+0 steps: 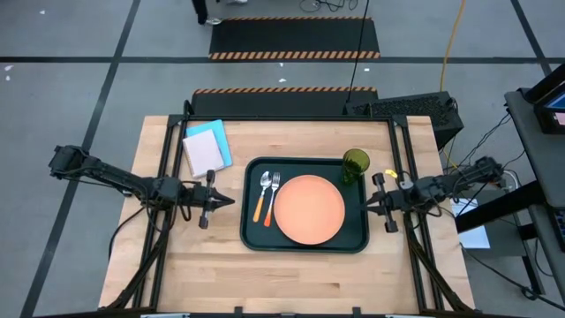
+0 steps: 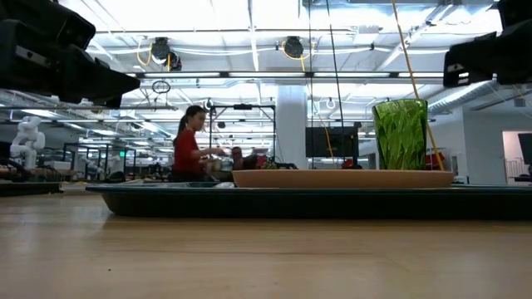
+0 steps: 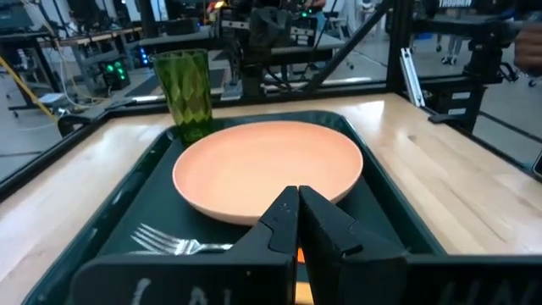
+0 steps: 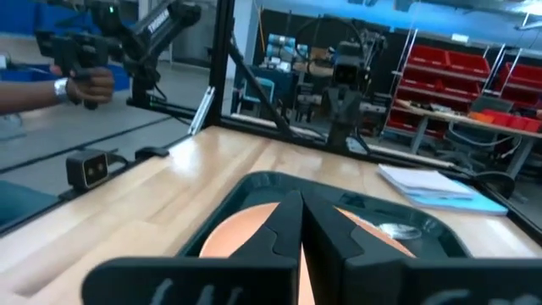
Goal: Pick and place plate/cup/fork/spoon on tray
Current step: Return to Home Position
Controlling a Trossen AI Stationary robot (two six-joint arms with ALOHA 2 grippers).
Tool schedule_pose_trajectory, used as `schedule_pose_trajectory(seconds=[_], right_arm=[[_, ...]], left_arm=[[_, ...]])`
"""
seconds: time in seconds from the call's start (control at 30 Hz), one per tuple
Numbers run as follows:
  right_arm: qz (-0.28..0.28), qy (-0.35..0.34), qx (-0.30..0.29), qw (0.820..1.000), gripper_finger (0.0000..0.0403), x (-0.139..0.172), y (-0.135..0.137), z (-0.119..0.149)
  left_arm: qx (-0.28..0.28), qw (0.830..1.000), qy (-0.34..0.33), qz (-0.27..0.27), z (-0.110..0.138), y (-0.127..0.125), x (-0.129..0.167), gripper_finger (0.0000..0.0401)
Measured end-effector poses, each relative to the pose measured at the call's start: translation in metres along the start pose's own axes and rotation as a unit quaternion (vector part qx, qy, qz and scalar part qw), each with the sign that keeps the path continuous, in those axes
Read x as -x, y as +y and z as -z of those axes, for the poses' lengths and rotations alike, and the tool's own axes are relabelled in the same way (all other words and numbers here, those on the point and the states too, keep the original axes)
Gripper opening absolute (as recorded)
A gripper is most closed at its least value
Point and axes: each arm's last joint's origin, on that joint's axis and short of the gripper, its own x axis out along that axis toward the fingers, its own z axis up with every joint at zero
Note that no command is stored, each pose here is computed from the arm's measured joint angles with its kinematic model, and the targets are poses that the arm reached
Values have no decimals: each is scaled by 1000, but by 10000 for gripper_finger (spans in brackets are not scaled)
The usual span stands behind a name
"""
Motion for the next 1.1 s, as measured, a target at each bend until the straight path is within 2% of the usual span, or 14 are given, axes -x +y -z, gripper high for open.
schedule_pose_trajectory(seconds=[0.43, 0.6, 0.8, 1.1], right_arm=[[-4, 8, 19, 1000, 0, 3, 0, 2], [21, 13, 46, 999, 0, 3, -4, 3], [78, 16, 49, 996, 0, 2, -16, 4], [88, 20, 25, 996, 0, 3, -28, 7]], left_arm=[[-7, 1000, -9, -4, -2, 0, 0, 14], [-9, 1000, -16, -5, -3, 1, 1, 14], [-8, 1000, -18, -6, -4, 1, 1, 14], [-7, 1000, -22, -14, -5, 1, 1, 14]])
